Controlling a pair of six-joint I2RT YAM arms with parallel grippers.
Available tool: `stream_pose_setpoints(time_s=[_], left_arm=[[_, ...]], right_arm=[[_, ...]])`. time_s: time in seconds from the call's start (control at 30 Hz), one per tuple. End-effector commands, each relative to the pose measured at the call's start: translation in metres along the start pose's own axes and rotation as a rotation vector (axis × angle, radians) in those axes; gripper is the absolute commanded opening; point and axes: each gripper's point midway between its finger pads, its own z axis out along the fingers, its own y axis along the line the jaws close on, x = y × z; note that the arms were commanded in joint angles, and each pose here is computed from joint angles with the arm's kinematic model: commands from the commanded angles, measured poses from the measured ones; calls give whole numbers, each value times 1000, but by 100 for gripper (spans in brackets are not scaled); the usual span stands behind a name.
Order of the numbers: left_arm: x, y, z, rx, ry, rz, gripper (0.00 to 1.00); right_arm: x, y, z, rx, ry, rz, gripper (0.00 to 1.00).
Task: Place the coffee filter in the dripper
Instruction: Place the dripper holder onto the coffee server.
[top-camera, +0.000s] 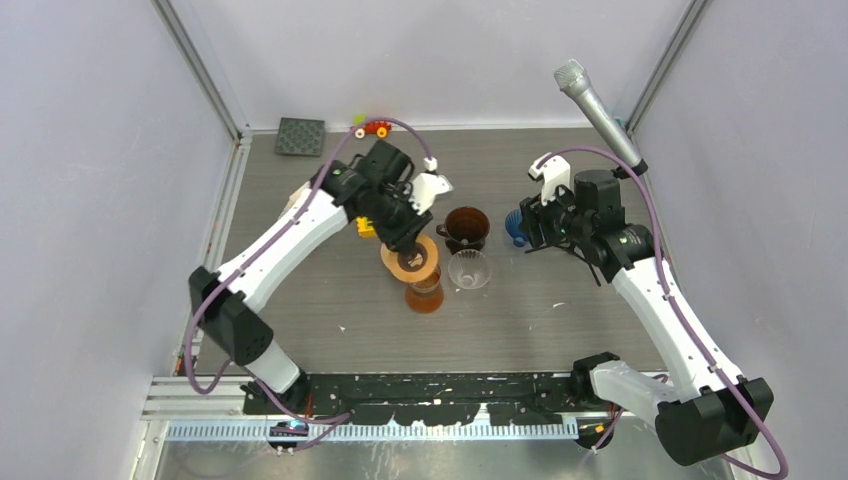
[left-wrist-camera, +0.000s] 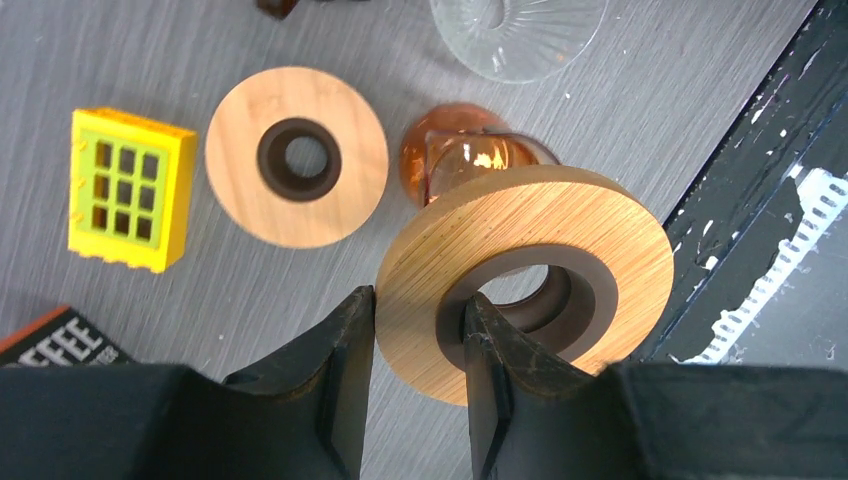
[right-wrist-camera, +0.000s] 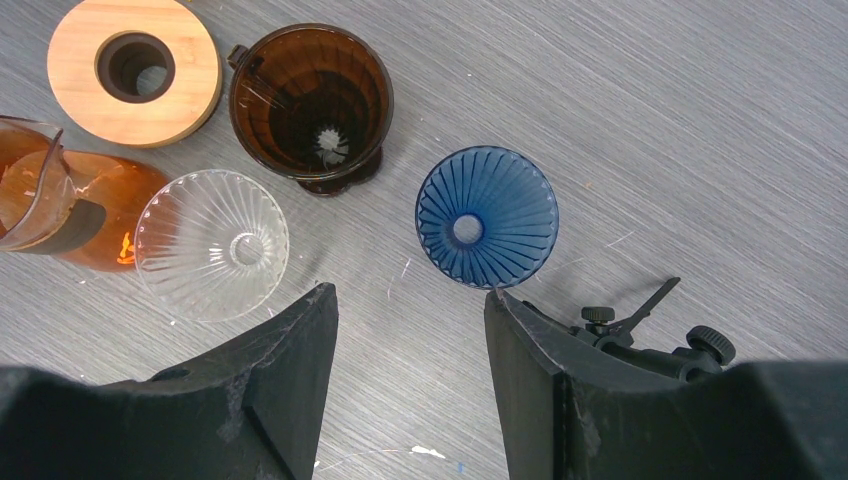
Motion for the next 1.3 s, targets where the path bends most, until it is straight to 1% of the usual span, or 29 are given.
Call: stream_pose_setpoints(time_s=[0.0,0.23,0.47,0.6,1.13,1.27], left_arm=[[-8,-9,15,9,69,2,30],[-13,-5,34,13,105,2,31],[-6,-4,50,28,150,-9,31],[-3,-1,57,22,163,-12,34],[5,-7,67,37,195,-11,41],[6,-6,68,24,200,-4,44]], right_arm=[[-13,-1,-9,3,-52,-17,61],[-14,-1,-10,1,-59,-17,61],[-13,0,-9,-3,-52,-17,61],[-13,0,-9,-3,-53,-15,61],[-11,0,-8,-7,-48,-16,61],[-11,1,-8,-9,-47,-16,61]])
